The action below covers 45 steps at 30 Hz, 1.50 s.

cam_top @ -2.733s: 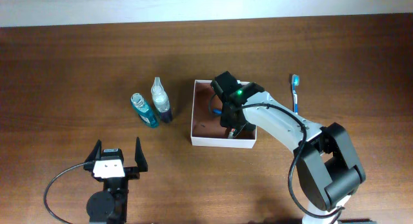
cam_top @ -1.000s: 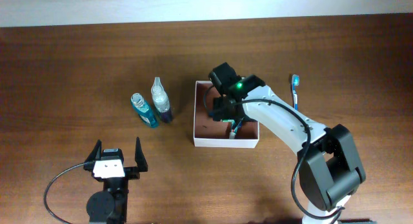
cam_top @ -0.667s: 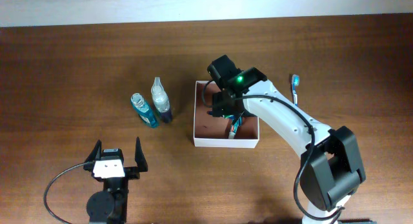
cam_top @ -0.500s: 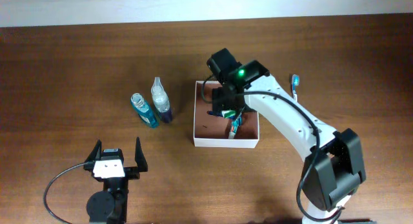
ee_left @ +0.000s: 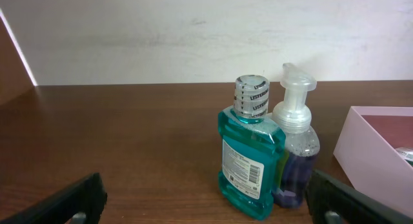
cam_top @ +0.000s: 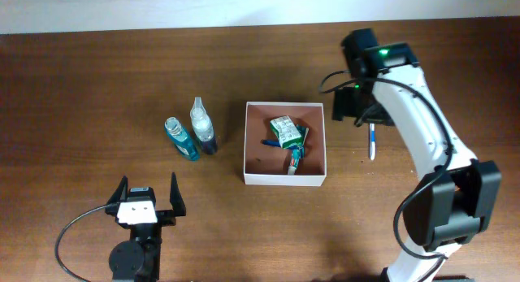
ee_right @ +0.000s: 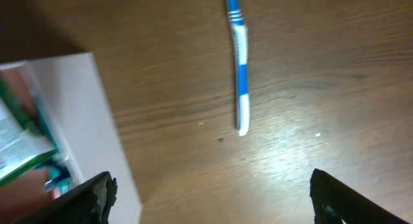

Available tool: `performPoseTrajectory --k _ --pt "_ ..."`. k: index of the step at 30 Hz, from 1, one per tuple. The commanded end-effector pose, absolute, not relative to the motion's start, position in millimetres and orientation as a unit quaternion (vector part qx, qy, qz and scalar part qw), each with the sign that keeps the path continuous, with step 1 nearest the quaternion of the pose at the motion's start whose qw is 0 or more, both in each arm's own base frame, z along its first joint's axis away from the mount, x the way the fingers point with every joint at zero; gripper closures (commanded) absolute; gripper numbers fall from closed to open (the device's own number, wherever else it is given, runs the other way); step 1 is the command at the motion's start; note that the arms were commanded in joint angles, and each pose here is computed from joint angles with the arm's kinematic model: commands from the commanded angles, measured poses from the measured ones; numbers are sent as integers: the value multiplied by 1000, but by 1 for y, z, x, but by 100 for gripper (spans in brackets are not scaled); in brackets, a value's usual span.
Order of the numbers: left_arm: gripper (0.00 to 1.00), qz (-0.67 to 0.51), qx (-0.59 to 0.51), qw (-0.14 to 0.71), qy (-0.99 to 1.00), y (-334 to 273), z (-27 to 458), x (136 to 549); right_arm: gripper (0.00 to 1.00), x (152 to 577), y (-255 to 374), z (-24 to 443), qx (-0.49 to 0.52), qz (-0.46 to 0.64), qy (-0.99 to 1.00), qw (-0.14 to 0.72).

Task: Pack container
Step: 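Move the right gripper right over the blue toothbrush, then lower the right gripper and grasp the blue toothbrush handle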

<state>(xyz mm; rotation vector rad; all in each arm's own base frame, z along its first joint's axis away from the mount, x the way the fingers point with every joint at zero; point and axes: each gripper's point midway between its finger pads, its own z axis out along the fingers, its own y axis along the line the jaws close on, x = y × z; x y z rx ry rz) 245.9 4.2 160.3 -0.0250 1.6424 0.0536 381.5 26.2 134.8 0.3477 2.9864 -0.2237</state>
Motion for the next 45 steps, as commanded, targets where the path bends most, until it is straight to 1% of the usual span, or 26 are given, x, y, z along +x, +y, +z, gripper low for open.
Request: performPoseTrajectory --k 1,5,7,10,15,18,23,28,34,35,37,42,43,45 --pt "1 27 0 680 732 2 158 246 11 380 5 129 93 -72 991 64" --pt "0 27 0 680 732 2 158 246 11 381 -16 103 122 -59 989 65" --pt "0 27 0 680 732 2 158 246 11 384 -20 86 132 -29 988 69" --pt "1 27 0 680 732 2 158 246 11 392 -15 65 93 46 991 90" --pt "1 27 0 680 732 2 158 246 13 388 -29 43 80 43 991 98" --pt "0 27 0 680 732 2 158 246 17 389 -28 36 65 42 991 106" --pt "0 27 0 680 732 2 158 246 21 391 -28 28 64 40 990 118" --pt "0 27 0 680 732 2 158 246 30 391 -28 19 51 38 992 113" --pt "0 27 0 680 732 2 158 246 36 395 -31 9 40 30 992 112" --pt "0 27 0 680 732 2 158 246 40 395 -36 6 42 15 993 110" --pt "1 27 0 680 732 2 158 246 43 394 -41 4 43 2 993 107" --pt "0 27 0 680 733 2 158 246 46 394 -41 -3 43 1 994 102" --pt "0 27 0 680 732 2 158 246 49 394 -41 -5 43 1 994 100" --pt "0 27 0 680 732 2 158 246 51 393 -39 -9 41 1 995 95"
